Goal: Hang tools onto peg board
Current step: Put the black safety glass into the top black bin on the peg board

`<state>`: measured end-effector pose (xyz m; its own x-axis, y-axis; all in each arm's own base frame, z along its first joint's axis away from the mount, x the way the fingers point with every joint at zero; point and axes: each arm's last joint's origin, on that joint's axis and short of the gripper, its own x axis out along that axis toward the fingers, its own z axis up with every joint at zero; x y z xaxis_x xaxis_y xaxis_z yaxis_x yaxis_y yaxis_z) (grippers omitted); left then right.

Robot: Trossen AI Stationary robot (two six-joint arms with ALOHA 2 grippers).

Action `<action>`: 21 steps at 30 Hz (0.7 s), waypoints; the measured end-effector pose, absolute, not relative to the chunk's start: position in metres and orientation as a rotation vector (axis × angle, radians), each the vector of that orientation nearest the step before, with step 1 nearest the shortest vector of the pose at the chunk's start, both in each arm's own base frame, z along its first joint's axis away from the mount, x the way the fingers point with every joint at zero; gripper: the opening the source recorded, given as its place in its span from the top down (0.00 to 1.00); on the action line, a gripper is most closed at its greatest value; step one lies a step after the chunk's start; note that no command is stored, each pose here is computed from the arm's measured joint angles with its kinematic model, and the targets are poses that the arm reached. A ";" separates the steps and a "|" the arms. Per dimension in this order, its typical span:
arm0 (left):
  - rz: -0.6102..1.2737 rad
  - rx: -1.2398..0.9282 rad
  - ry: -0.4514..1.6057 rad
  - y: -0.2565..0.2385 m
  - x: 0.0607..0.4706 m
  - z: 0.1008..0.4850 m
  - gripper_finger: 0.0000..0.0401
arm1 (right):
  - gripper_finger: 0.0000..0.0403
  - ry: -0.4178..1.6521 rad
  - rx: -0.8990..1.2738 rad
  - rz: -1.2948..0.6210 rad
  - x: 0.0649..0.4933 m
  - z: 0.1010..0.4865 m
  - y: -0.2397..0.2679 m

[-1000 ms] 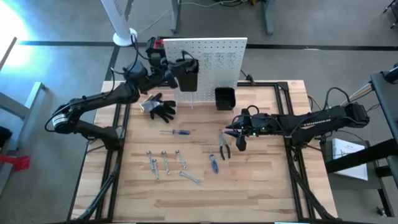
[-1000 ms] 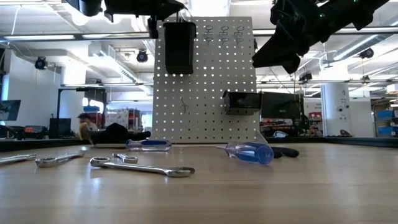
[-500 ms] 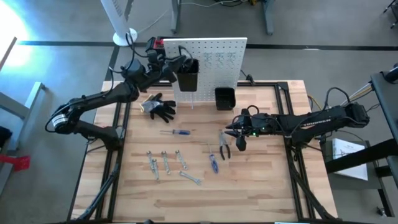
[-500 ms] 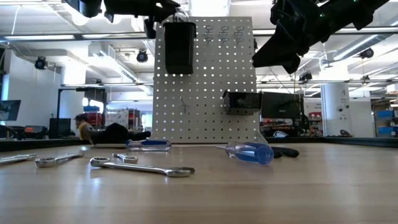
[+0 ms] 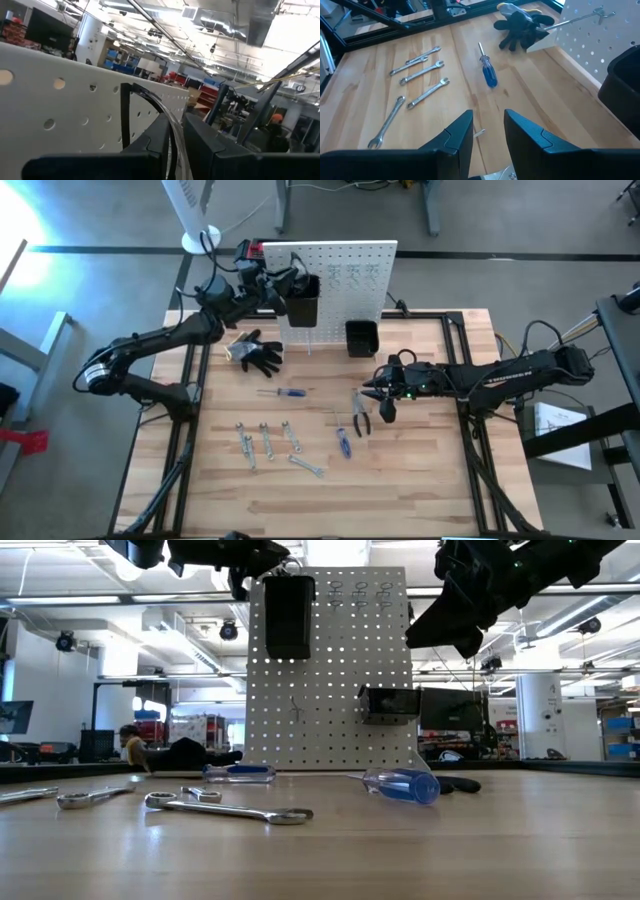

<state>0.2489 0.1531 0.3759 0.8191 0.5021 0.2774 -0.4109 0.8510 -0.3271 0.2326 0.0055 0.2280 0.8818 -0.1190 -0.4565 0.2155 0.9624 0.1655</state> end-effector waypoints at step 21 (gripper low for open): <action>0.499 -0.184 -0.339 0.153 0.249 0.379 0.57 | 0.74 0.476 0.234 -0.182 0.231 0.222 0.006</action>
